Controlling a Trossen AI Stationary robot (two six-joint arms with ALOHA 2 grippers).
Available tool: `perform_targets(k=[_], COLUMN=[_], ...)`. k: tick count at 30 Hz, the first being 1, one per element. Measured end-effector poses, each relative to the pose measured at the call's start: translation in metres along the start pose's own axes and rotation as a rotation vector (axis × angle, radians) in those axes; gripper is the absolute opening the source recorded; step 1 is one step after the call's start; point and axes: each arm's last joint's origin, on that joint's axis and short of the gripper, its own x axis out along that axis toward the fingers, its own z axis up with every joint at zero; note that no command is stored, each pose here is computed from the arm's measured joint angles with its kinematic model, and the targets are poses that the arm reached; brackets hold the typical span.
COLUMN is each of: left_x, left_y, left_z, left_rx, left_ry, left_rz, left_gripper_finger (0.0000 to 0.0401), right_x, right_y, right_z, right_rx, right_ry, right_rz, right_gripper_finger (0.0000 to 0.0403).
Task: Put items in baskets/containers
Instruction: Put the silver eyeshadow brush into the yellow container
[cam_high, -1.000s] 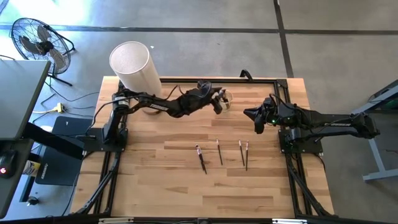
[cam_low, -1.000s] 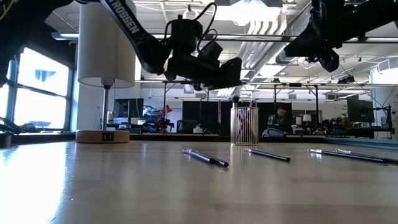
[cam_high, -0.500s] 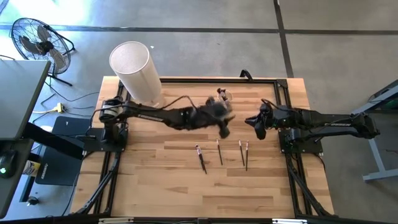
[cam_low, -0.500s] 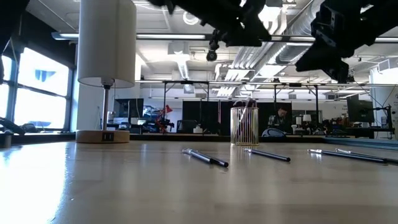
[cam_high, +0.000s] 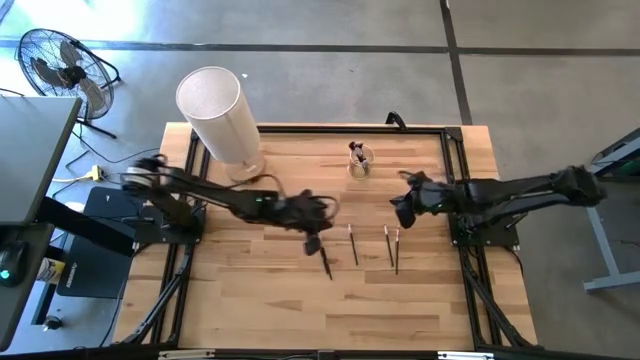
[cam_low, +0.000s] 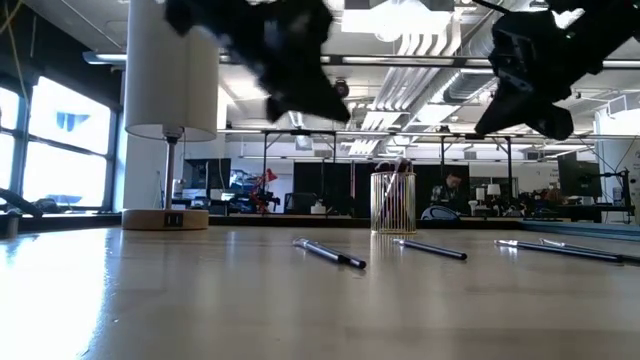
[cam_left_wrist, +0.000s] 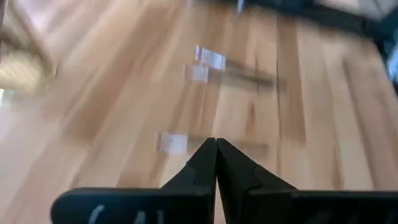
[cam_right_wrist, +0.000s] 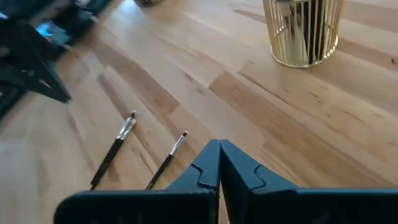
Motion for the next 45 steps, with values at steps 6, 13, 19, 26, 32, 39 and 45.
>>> perform_targets(k=[6, 13, 19, 26, 32, 39, 45], left_x=[-0.050, -0.081, -0.086, -0.087, -0.086, -0.087, -0.087], left_y=[0.019, 0.029, 0.033, 0.034, 0.034, 0.035, 0.036], left_z=[-0.031, -0.045, -0.055, -0.060, -0.061, -0.064, -0.065], left_rx=[0.011, 0.077, 0.134, 0.145, 0.151, 0.157, 0.158], left_ry=[-0.047, -0.065, 0.021, 0.077, 0.083, 0.114, 0.135], left_rz=[-0.018, -0.018, 0.014, 0.017, 0.017, 0.017, 0.022], left_gripper_finger=[0.0001, 0.0001, 0.0001, 0.0001, 0.0001, 0.0001, 0.0001], right_x=[0.010, 0.035, 0.068, 0.088, 0.096, 0.105, 0.107], right_y=[0.037, 0.063, 0.062, 0.046, 0.030, 0.008, 0.001], right_z=[0.008, 0.008, -0.008, -0.019, -0.027, -0.041, -0.048], right_rx=[0.003, 0.231, 0.353, 0.423, 0.453, 0.493, 0.529], right_ry=[0.147, 0.314, 0.445, 0.521, 0.512, 0.488, 0.518], right_rz=[-0.298, -0.697, -0.811, -0.827, -0.820, -0.789, -0.741], right_gripper_finger=[0.0001, 0.0005, 0.0037, 0.0083, 0.0088, 0.0072, 0.0015])
